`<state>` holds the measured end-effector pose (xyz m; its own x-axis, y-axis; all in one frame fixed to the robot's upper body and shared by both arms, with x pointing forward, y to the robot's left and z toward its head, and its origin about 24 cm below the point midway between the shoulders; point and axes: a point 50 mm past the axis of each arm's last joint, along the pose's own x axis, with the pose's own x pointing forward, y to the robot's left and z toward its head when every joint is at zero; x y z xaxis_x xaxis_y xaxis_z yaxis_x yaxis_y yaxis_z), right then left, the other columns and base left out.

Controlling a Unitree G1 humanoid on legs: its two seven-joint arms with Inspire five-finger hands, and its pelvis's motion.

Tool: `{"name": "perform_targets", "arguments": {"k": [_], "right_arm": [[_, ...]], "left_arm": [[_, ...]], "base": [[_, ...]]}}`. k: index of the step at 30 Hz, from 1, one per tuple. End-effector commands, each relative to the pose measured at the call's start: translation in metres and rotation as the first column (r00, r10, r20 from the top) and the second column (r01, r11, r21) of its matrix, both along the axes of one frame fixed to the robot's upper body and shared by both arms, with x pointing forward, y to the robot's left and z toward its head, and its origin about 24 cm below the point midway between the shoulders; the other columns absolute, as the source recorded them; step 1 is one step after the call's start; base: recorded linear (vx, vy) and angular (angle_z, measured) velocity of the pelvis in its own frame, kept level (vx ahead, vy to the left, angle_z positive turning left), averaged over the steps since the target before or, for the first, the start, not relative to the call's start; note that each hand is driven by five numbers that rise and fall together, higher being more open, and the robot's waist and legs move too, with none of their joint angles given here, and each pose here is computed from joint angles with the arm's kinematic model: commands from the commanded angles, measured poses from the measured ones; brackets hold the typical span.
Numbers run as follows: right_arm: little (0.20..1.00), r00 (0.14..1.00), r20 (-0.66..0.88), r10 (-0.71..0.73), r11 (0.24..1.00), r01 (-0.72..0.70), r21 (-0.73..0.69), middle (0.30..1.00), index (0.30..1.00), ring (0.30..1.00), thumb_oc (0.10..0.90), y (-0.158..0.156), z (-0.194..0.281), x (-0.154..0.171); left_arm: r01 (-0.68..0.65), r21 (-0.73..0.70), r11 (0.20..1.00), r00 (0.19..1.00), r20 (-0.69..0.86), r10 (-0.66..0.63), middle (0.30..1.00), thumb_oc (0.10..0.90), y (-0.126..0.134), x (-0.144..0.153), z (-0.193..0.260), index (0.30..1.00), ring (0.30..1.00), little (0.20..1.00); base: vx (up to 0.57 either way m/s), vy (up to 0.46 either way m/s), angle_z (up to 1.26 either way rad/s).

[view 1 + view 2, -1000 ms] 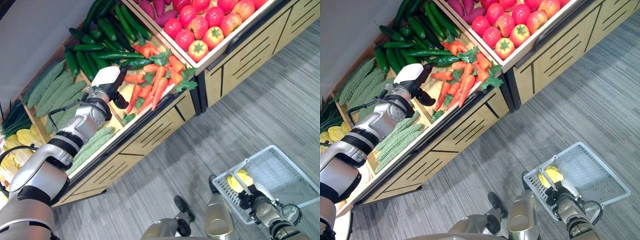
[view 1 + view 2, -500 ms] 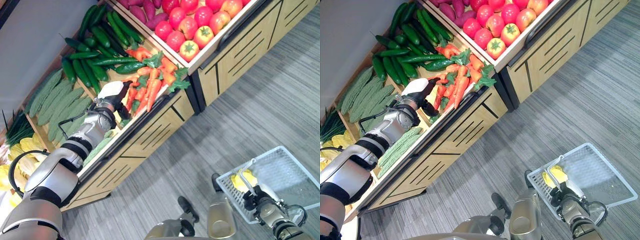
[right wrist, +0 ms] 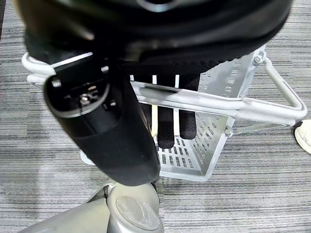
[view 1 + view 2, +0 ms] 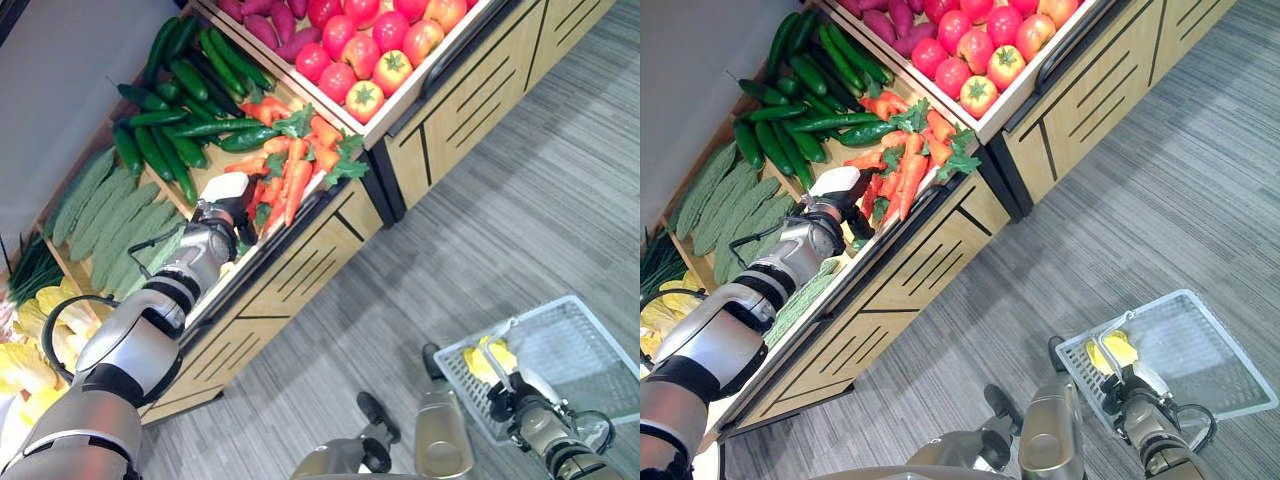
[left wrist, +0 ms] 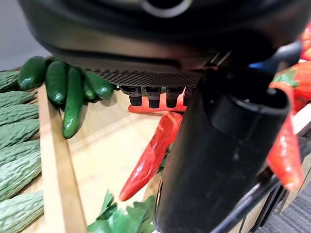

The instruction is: Get the vegetables into the basket

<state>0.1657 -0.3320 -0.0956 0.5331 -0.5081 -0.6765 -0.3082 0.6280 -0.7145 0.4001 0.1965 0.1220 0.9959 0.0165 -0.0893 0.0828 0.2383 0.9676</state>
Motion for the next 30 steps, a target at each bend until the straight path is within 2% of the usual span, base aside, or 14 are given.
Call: {"name": "perform_targets", "arguments": {"k": [1, 5, 11, 12, 13, 14, 30], "right_arm": [[0.300, 0.995, -0.094, -0.016, 0.999, 0.019, 0.034, 0.300, 0.300, 0.300, 0.400, 0.0065, -0.0161, -0.0253], [0.300, 0.995, -0.094, -0.014, 0.999, 0.018, 0.039, 0.300, 0.300, 0.300, 0.400, 0.0073, -0.0162, -0.0250], [0.300, 0.995, -0.099, -0.011, 0.999, 0.016, 0.050, 0.300, 0.300, 0.300, 0.400, 0.0083, -0.0171, -0.0261], [0.300, 0.995, -0.099, -0.008, 0.999, 0.013, 0.050, 0.300, 0.300, 0.300, 0.400, 0.0089, -0.0172, -0.0258], [0.300, 0.995, -0.098, -0.008, 0.999, 0.013, 0.052, 0.300, 0.300, 0.300, 0.400, 0.0092, -0.0174, -0.0258], [0.300, 0.995, -0.096, -0.005, 0.999, 0.010, 0.050, 0.300, 0.300, 0.300, 0.400, 0.0093, -0.0171, -0.0252], [0.300, 0.996, -0.093, 0.006, 0.997, 0.001, 0.073, 0.300, 0.300, 0.300, 0.400, 0.0140, -0.0200, -0.0292]], "left_arm": [[-0.133, 0.014, 0.991, 0.981, 0.143, 0.130, 1.000, 0.900, 0.0250, 0.0133, 0.0536, 1.000, 1.000, 1.000], [-0.161, 0.018, 0.987, 0.982, 0.101, 0.158, 1.000, 0.900, 0.0301, 0.0126, 0.0470, 1.000, 1.000, 1.000], [-0.140, 0.028, 0.990, 0.985, 0.106, 0.136, 1.000, 0.900, 0.0228, 0.0147, 0.0503, 1.000, 1.000, 1.000], [-0.135, 0.026, 0.990, 0.986, 0.106, 0.132, 0.942, 0.859, 0.0211, 0.0149, 0.0503, 0.942, 0.942, 0.942], [-0.133, 0.030, 0.991, 0.986, 0.106, 0.129, 0.539, 0.571, 0.0206, 0.0149, 0.0500, 0.539, 0.539, 0.539], [-0.132, 0.034, 0.991, 0.986, 0.106, 0.128, 0.300, 0.400, 0.0202, 0.0148, 0.0492, 0.300, 0.300, 0.300], [-0.149, 0.039, 0.988, 0.983, 0.117, 0.143, 0.300, 0.400, 0.0253, 0.0122, 0.0454, 0.300, 0.300, 0.300]], "base": [[0.00, -0.012, -0.03], [0.00, -0.005, -0.01], [0.00, -0.008, -0.01], [0.00, 0.000, 0.00], [0.00, 0.000, 0.00], [0.00, 0.000, 0.00], [0.00, -0.010, -0.04]]}}
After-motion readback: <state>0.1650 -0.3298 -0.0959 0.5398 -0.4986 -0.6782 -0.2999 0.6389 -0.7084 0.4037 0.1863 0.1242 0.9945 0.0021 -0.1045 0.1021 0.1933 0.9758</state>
